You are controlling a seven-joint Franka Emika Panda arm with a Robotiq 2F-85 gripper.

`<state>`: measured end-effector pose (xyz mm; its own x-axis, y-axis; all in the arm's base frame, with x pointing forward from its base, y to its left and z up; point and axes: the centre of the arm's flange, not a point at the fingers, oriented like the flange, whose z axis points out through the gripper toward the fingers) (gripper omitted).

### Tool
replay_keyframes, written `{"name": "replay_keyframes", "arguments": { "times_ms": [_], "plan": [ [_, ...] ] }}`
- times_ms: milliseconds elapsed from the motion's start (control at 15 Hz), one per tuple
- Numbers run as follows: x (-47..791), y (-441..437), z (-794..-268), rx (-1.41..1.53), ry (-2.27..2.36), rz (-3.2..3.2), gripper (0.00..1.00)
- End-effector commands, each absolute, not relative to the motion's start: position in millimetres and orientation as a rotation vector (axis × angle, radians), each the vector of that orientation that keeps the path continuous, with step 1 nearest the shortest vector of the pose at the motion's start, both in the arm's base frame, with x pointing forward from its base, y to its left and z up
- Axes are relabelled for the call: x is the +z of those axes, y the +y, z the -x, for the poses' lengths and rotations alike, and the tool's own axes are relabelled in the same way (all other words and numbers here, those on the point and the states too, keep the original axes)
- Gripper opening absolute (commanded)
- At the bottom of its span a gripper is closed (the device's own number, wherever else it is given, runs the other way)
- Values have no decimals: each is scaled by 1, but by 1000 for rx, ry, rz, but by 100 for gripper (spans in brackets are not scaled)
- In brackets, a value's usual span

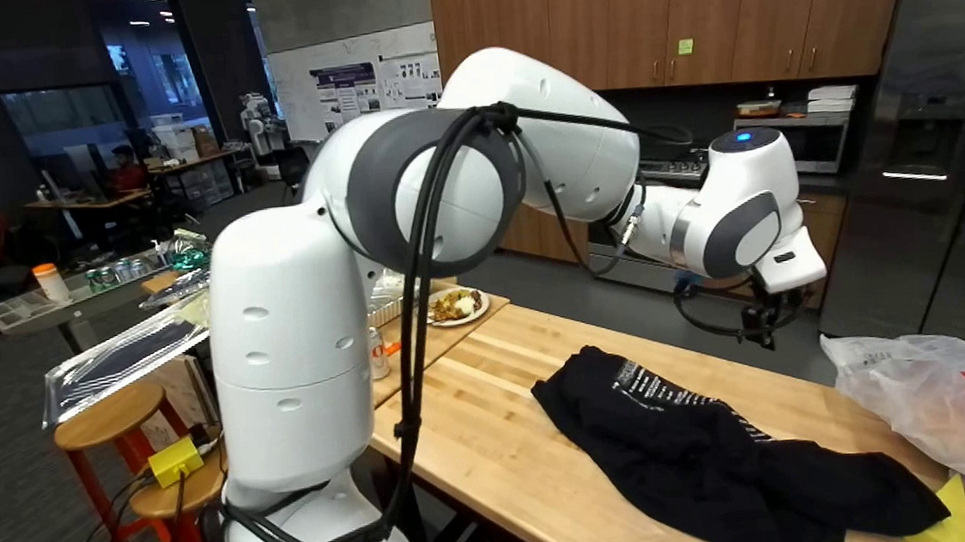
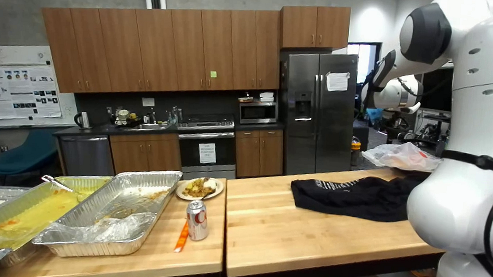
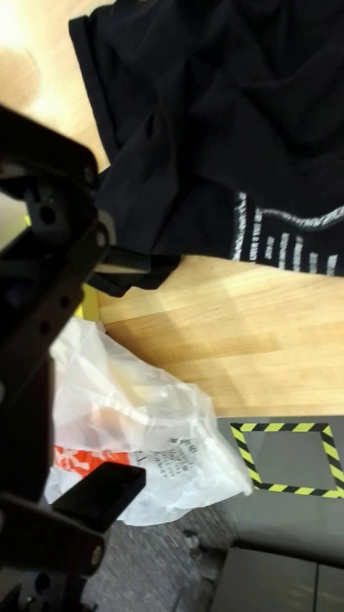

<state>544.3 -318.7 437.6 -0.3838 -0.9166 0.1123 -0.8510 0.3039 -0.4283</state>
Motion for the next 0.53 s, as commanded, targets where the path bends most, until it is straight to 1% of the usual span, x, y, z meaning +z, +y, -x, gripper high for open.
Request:
{"name": "replay_keyframes", "arguments": {
  "times_ms": [0, 467],
  "plan": [
    [427, -271, -506, -509, 2307, 1801, 100],
    [382, -225, -465, -242, 2188, 2027, 100]
  ]
}}
